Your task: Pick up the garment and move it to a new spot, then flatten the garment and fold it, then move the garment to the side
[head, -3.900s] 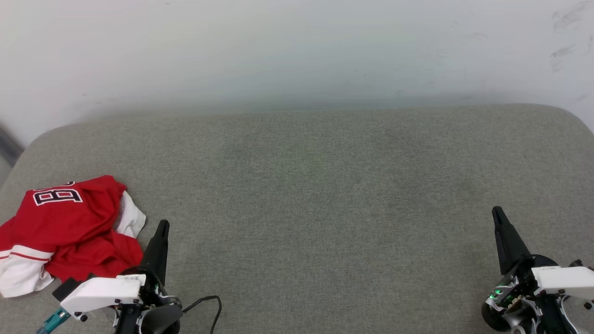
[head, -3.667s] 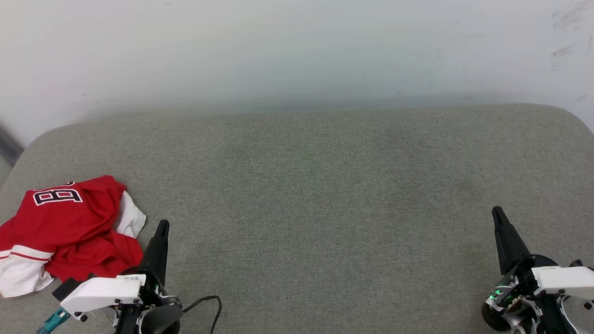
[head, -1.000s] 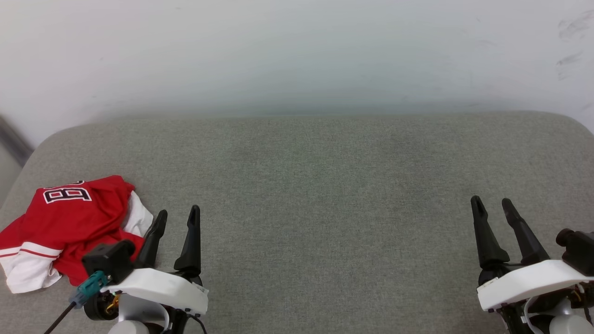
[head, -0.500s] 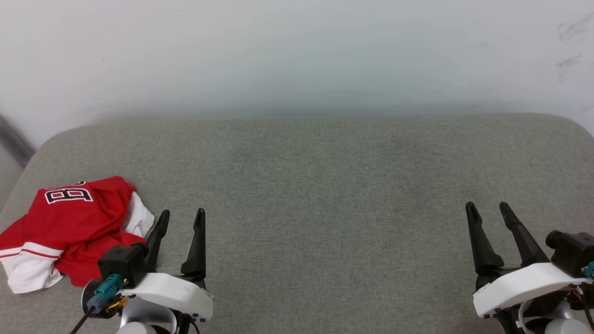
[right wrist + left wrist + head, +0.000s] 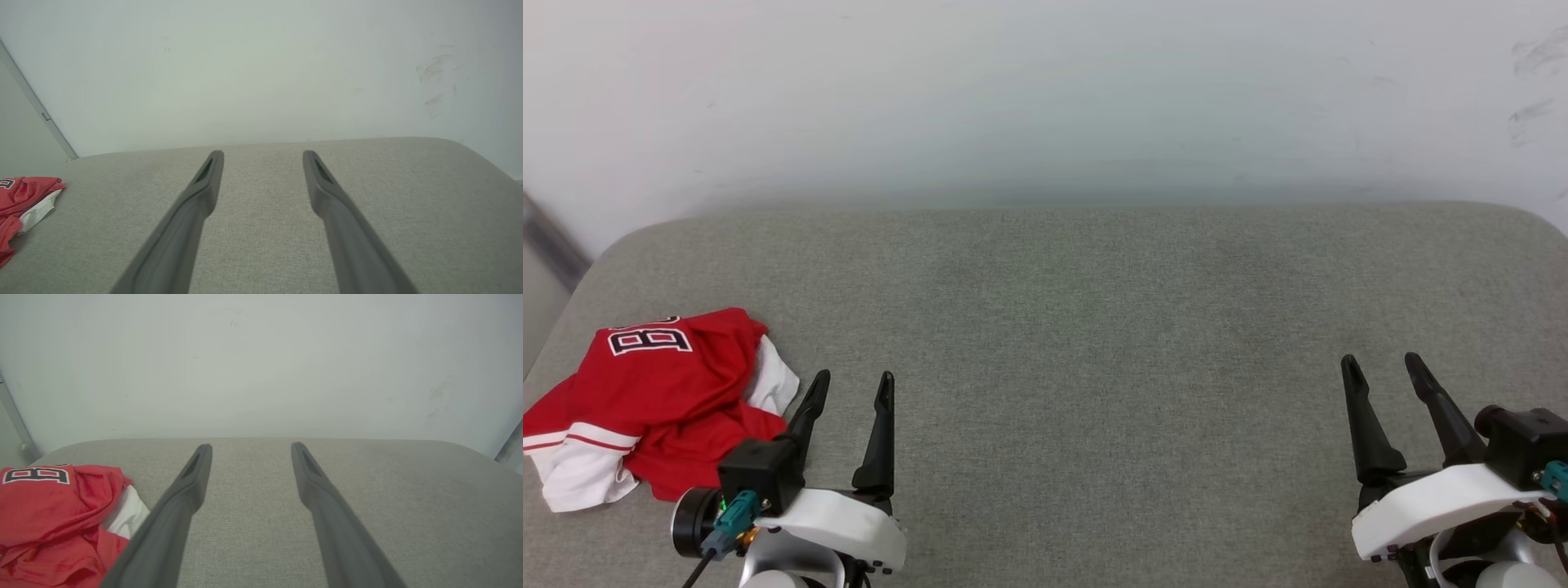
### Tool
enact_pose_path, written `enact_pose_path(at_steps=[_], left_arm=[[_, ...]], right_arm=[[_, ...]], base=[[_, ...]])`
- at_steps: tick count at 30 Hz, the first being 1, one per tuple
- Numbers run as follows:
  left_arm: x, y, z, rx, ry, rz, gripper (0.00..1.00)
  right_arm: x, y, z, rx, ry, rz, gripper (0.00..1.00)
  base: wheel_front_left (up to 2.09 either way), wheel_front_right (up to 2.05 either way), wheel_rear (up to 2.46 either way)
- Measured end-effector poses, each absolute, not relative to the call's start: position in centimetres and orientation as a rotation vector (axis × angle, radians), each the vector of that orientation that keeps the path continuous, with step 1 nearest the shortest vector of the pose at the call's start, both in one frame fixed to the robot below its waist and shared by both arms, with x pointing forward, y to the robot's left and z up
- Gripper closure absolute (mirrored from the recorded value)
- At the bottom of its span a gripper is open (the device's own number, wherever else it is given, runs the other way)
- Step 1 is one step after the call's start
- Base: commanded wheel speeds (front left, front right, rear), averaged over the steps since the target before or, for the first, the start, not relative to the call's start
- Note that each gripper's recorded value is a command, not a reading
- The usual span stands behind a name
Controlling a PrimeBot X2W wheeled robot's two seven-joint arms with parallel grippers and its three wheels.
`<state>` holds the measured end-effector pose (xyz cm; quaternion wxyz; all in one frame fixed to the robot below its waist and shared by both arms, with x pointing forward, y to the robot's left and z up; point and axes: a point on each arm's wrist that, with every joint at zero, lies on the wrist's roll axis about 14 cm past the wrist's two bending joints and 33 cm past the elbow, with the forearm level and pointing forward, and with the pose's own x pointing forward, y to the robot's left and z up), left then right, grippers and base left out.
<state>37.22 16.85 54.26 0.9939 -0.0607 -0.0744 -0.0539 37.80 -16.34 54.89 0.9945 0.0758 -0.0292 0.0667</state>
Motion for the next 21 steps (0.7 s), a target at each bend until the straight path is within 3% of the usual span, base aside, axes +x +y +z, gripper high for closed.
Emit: enact_pose_path(at_steps=[21], left_arm=[[36.63,17.11,54.54,-0.054,-0.188,-0.1,0.0]], right_arm=[[38.2,-15.83,55.49,0.042,-0.082,0.139,0.0]], base=[[0.0,0.0,0.0]])
